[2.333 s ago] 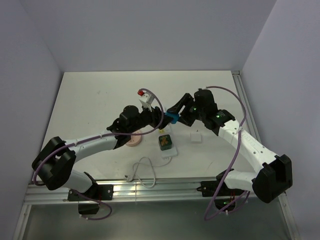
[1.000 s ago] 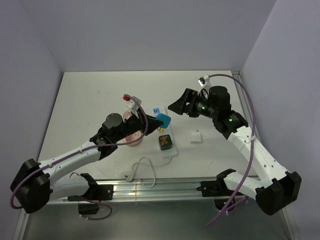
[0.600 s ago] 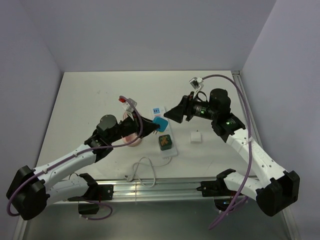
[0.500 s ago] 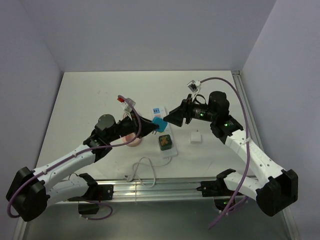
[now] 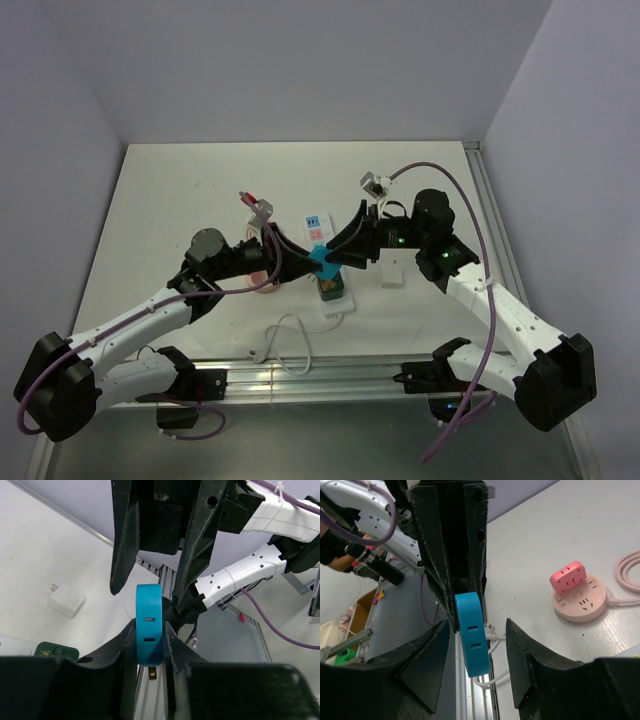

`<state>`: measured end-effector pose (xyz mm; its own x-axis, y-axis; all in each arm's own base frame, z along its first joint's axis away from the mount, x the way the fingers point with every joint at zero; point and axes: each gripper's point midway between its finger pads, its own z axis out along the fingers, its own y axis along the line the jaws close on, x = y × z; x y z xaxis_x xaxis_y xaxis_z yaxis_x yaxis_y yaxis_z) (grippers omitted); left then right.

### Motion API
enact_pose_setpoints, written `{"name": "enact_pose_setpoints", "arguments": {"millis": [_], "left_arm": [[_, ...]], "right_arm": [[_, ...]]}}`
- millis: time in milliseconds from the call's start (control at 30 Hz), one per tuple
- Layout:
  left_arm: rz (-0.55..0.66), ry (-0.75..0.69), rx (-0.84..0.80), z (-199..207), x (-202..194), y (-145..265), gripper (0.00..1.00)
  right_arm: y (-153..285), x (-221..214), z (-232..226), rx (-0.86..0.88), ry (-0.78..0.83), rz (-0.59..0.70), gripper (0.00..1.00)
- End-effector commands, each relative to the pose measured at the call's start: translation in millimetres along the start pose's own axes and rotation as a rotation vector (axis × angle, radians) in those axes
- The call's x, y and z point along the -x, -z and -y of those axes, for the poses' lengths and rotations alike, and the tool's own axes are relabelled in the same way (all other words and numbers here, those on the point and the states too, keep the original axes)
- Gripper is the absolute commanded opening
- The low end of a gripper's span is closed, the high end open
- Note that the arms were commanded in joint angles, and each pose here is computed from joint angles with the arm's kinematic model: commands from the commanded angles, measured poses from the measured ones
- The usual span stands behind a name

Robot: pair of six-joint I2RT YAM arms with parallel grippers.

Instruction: Insert the plug

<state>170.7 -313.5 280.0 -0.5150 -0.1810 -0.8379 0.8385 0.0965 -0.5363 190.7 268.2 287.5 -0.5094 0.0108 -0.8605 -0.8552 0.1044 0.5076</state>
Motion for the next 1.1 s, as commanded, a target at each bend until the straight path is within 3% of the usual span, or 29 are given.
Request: {"name": "enact_pose_setpoints", "arguments": {"millis": [0, 300, 400, 500, 600, 633, 767, 833, 967, 1067], "left_arm": [[0.021, -0.034, -0.063, 13.6, 12.4, -1.8, 0.00], [0.027, -0.041, -0.030, 8.4, 15.8, -3.1, 0.00], [0.025, -0.038, -0.023, 6.9, 15.9, -3.8, 0.00], [0.028, -0.025, 0.011, 0.6, 15.7, -4.1, 0.01], [0.050, -0.024, 0.064, -6.3, 18.6, -1.5, 0.18], [0.066, -0.016, 0.107, -13.1, 20.4, 0.0, 0.37], [0.146, -0.019, 0.218, -21.8, 30.4, 16.6, 0.75], [0.187, -0.022, 0.274, -26.5, 35.9, 26.2, 0.85], [0.259, 0.000, 0.480, -47.9, 47.2, 53.6, 0.96], [0.270, 0.075, 0.697, -78.3, 43.6, 74.7, 0.97]], "right_arm": [[0.1, 9.0, -22.2, 0.086, 0.119, -0.001, 0.56], [-5.2, -2.0, -28.2, 0.126, 0.120, -0.050, 0.38], [-6.9, -4.0, -30.1, 0.129, 0.121, -0.058, 0.24], [-8.3, -3.7, -31.6, 0.125, 0.126, -0.053, 0.00], [-8.5, -1.7, -31.1, 0.111, 0.122, -0.042, 0.00], [-8.9, -0.2, -29.2, 0.096, 0.119, -0.034, 0.00], [-9.3, 2.3, -23.6, 0.056, 0.107, -0.020, 0.00], [-9.6, 1.4, -20.4, 0.035, 0.093, -0.025, 0.00], [-12.9, 9.6, 4.4, -0.108, 0.030, -0.006, 0.00], [-16.4, 13.7, 30.6, -0.273, -0.065, 0.015, 0.00]]}}
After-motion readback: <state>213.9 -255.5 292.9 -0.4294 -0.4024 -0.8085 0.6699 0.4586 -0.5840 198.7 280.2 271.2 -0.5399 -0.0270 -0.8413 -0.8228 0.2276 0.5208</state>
